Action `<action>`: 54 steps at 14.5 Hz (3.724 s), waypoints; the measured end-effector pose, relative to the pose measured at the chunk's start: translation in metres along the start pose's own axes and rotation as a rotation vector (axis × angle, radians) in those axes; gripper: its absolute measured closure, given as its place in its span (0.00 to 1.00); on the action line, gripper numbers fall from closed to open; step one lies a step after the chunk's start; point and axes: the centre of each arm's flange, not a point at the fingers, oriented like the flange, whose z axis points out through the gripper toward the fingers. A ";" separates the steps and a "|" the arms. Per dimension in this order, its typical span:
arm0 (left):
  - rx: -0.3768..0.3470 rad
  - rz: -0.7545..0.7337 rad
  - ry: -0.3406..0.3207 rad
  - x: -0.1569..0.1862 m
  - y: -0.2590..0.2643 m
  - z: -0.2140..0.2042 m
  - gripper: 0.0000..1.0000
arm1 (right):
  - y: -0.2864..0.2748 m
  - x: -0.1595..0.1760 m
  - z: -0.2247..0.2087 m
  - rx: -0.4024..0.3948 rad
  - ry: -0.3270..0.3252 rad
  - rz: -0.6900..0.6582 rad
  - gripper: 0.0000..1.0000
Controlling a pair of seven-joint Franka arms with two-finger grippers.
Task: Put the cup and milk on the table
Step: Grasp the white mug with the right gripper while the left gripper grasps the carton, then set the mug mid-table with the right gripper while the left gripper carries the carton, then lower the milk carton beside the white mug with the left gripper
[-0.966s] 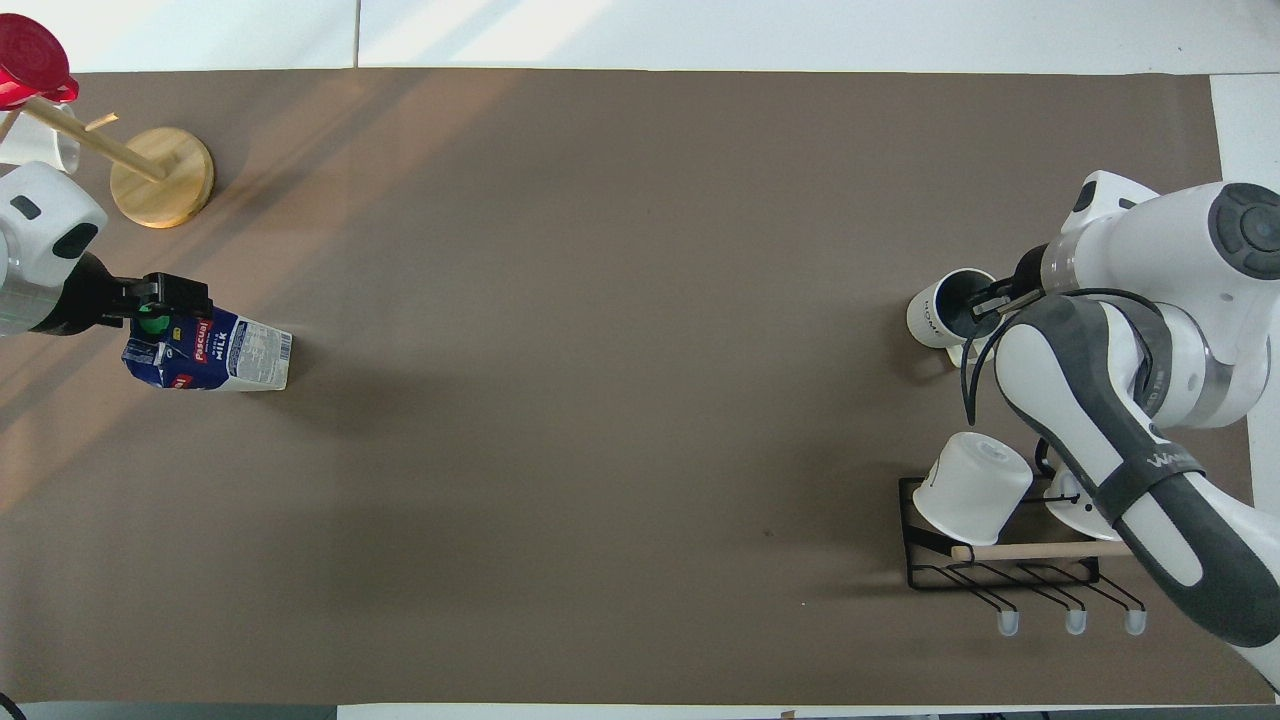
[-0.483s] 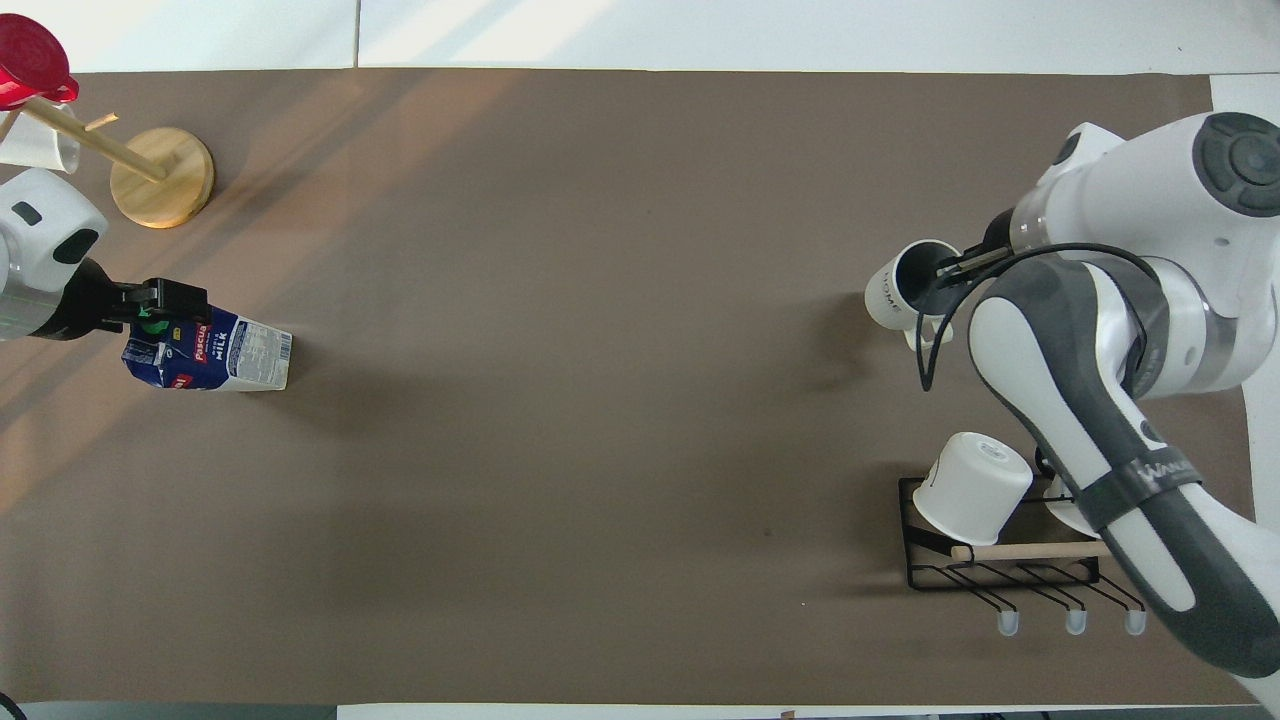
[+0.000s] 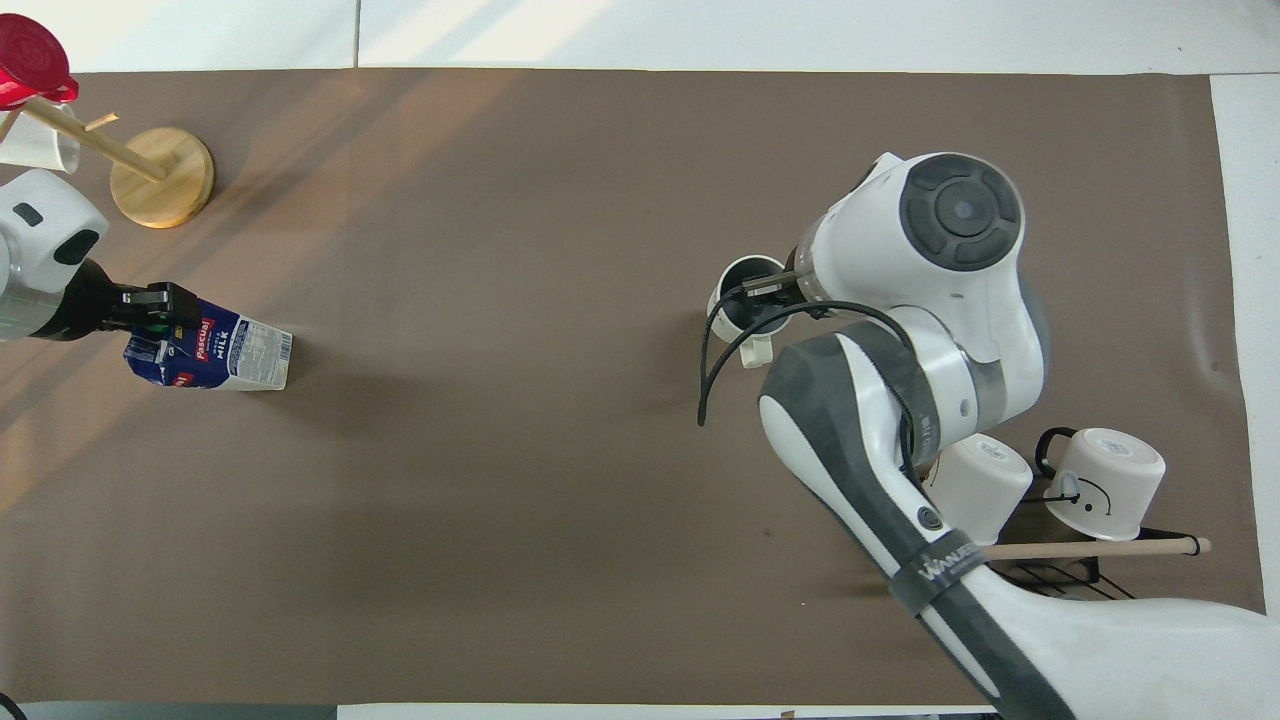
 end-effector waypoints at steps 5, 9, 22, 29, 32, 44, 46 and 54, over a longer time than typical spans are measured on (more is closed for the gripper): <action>0.001 0.000 0.011 0.000 0.000 -0.006 0.60 | -0.080 -0.004 0.042 -0.048 0.004 0.034 0.96; 0.013 0.011 0.070 0.006 0.002 -0.044 0.60 | -0.069 -0.003 0.060 -0.060 -0.010 0.047 0.96; 0.012 0.071 0.086 -0.009 0.166 -0.070 0.60 | -0.004 0.017 -0.018 -0.026 0.110 0.159 0.22; 0.018 -0.020 0.109 -0.035 0.319 -0.059 0.60 | 0.139 0.015 -0.139 -0.077 0.111 0.212 0.00; 0.014 -0.063 0.094 -0.042 0.361 -0.044 0.60 | 0.188 -0.007 -0.176 -0.099 0.063 0.190 0.00; 0.015 -0.111 0.069 -0.045 0.418 0.002 0.60 | 0.250 -0.051 -0.251 -0.060 -0.103 0.228 0.00; 0.016 -0.119 0.067 -0.046 0.422 0.006 0.60 | 0.242 -0.049 -0.250 -0.059 -0.105 0.197 0.00; 0.009 -0.117 0.082 -0.046 0.427 0.007 0.60 | 0.236 -0.047 -0.246 -0.068 -0.115 0.069 0.00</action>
